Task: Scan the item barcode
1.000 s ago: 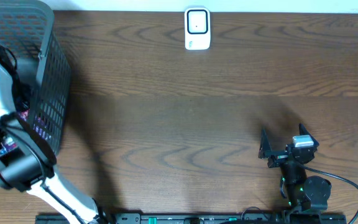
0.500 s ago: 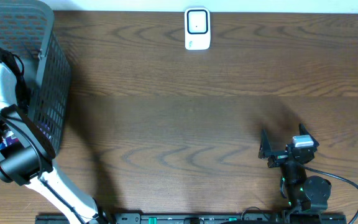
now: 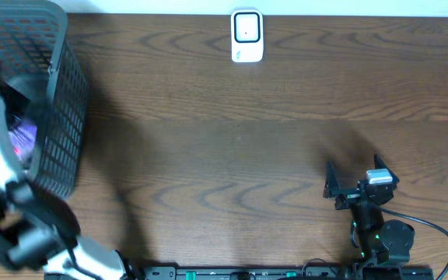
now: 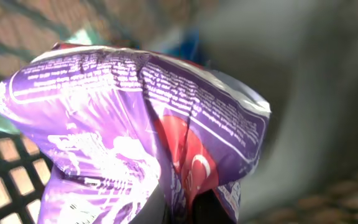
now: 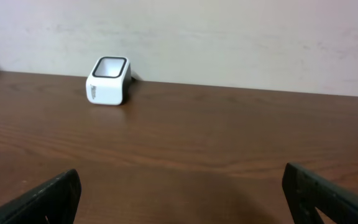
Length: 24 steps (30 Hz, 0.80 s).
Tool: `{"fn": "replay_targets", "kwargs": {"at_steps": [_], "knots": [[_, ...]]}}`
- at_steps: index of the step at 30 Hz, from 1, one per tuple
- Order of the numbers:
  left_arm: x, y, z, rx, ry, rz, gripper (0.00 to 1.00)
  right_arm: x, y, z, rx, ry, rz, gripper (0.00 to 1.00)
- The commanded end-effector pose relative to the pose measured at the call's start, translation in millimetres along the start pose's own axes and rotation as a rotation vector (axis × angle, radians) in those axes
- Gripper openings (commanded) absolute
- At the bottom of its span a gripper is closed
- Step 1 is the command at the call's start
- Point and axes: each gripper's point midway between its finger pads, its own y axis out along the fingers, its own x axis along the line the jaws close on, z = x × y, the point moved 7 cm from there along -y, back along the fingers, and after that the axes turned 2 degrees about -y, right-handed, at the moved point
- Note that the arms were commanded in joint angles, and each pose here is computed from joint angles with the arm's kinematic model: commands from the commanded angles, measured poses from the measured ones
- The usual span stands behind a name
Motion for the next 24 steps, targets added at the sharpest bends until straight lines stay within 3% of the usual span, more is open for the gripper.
{"fn": "replay_targets", "kwargs": {"at_steps": [1, 6, 11, 18, 24], "knots": [[14, -85, -22, -0.227, -0.121, 0.159, 0.07, 1, 0, 0, -0.001, -0.008, -0.01, 0.99], [33, -168, -30, -0.478, -0.193, 0.331, 0.07, 1, 0, 0, -0.001, -0.008, -0.01, 0.99], [30, -234, -18, -0.581, -0.153, 0.634, 0.08, 1, 0, 0, -0.001, -0.008, -0.01, 0.99], [-20, -292, 24, -0.478, 0.051, 1.1, 0.07, 1, 0, 0, -0.001, -0.008, -0.01, 0.99], [-75, -312, 79, -0.329, 0.252, 1.259, 0.07, 1, 0, 0, -0.001, -0.008, -0.01, 0.99]]}}
